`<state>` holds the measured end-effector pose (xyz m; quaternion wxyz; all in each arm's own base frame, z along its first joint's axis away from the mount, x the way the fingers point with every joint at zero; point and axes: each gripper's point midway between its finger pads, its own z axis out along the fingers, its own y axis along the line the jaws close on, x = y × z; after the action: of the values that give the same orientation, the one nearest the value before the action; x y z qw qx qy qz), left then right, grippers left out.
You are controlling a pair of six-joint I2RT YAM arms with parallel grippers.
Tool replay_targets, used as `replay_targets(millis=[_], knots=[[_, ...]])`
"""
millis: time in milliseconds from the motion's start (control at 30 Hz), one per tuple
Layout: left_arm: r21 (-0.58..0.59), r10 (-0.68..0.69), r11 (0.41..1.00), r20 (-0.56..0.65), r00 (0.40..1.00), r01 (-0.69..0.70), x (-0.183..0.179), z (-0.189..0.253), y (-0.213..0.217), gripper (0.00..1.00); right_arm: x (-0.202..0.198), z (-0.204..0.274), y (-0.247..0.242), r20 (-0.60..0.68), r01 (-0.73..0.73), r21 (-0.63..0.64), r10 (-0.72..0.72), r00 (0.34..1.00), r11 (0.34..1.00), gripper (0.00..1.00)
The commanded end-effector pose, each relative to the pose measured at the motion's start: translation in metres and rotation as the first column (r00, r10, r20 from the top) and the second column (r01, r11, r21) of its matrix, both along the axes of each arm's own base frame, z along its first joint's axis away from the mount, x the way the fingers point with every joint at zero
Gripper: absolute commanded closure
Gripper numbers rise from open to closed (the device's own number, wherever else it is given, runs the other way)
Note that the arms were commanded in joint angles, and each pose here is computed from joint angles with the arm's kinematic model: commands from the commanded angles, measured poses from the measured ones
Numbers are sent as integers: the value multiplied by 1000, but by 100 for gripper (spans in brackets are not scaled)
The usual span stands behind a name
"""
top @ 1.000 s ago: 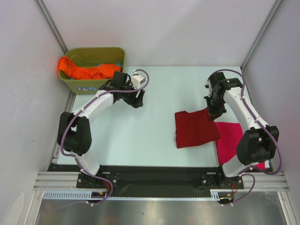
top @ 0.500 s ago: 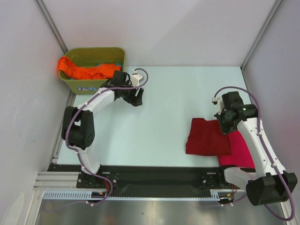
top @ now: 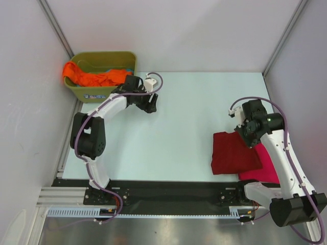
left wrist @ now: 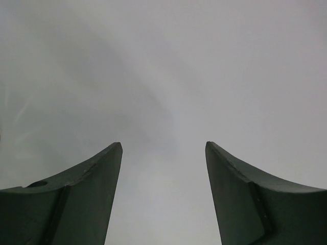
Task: Fold and stack the t-shirts
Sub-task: Neatly place the folded tshirt to the corner
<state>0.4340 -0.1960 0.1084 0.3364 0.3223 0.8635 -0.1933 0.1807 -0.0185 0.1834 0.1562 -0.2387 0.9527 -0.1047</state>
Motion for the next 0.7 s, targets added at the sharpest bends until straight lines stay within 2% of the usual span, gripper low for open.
replay_targets(millis=[0, 100, 267, 400, 533, 667], knots=[[-18, -25, 1000, 50, 998, 26, 12, 12, -4, 28, 1, 27, -1, -6, -97, -48, 97, 995, 994, 100], [-18, -15, 1000, 45, 999, 16, 14, 9, 1, 28, -2, 27, 4, -19, -122, -41, 121, 992, 992, 100], [-17, -6, 1000, 47, 999, 6, 21, 9, 6, 28, -13, 10, -15, -82, -116, -132, 106, 991, 984, 100], [-8, 1, 1000, 46, 999, -1, 26, 8, 10, 28, -7, 17, -26, -57, -99, -198, 90, 994, 975, 100], [-8, 1, 1000, 38, 999, 0, 27, 5, 10, 28, 2, 33, -51, -5, -41, -342, 41, 999, 939, 100], [-8, 1, 1000, 34, 999, -1, 28, 2, 10, 28, 0, 32, -59, -28, -33, -385, 24, 999, 922, 100]])
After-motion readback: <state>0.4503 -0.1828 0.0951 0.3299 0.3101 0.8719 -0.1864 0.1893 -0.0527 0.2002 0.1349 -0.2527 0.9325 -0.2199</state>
